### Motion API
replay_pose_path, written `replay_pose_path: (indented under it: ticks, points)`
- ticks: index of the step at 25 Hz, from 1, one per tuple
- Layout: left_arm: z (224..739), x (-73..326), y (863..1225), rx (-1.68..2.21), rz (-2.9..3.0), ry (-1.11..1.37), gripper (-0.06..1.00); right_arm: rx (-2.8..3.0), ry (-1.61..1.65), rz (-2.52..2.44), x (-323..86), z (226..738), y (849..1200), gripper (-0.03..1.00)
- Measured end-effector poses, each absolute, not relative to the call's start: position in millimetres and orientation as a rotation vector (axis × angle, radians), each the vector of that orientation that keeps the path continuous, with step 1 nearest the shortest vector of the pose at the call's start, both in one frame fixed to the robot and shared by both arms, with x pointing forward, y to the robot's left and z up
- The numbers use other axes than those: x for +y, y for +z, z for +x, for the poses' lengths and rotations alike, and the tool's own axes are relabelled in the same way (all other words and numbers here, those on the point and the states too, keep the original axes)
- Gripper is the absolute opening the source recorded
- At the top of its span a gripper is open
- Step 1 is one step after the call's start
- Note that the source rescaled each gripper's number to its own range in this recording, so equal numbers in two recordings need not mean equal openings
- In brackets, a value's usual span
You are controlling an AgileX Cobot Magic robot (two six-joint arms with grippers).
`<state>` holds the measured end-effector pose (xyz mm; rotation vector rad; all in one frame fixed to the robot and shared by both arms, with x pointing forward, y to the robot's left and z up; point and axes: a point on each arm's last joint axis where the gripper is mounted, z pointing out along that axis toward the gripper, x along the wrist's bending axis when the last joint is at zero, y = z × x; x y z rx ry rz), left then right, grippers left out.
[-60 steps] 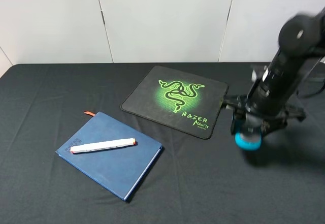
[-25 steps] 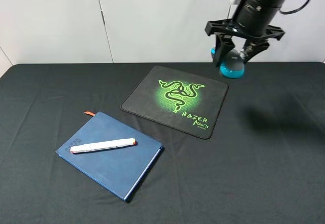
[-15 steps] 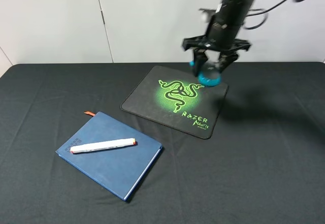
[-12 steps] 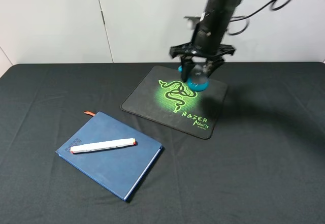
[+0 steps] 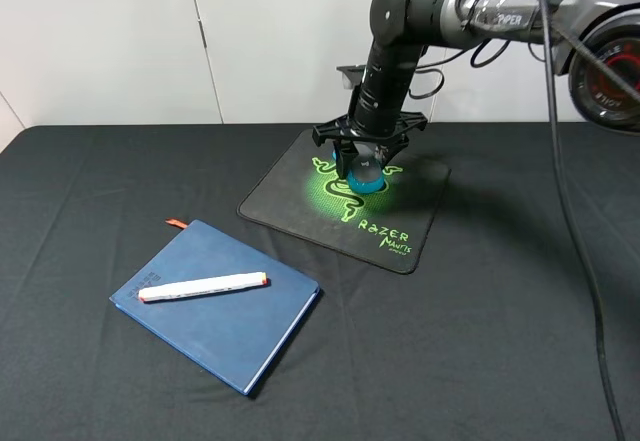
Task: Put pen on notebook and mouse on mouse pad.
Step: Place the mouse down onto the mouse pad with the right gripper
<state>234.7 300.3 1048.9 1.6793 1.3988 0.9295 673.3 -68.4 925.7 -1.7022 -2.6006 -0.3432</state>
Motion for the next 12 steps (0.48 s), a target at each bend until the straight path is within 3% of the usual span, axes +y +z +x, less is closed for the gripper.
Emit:
replay_pose_path:
  ticks: [12]
  points:
    - [234.7,300.3,1048.9,1.399,1.679,0.929,1.0,-2.609,-0.349,-1.708,-67.7,676.3,916.6,0.03]
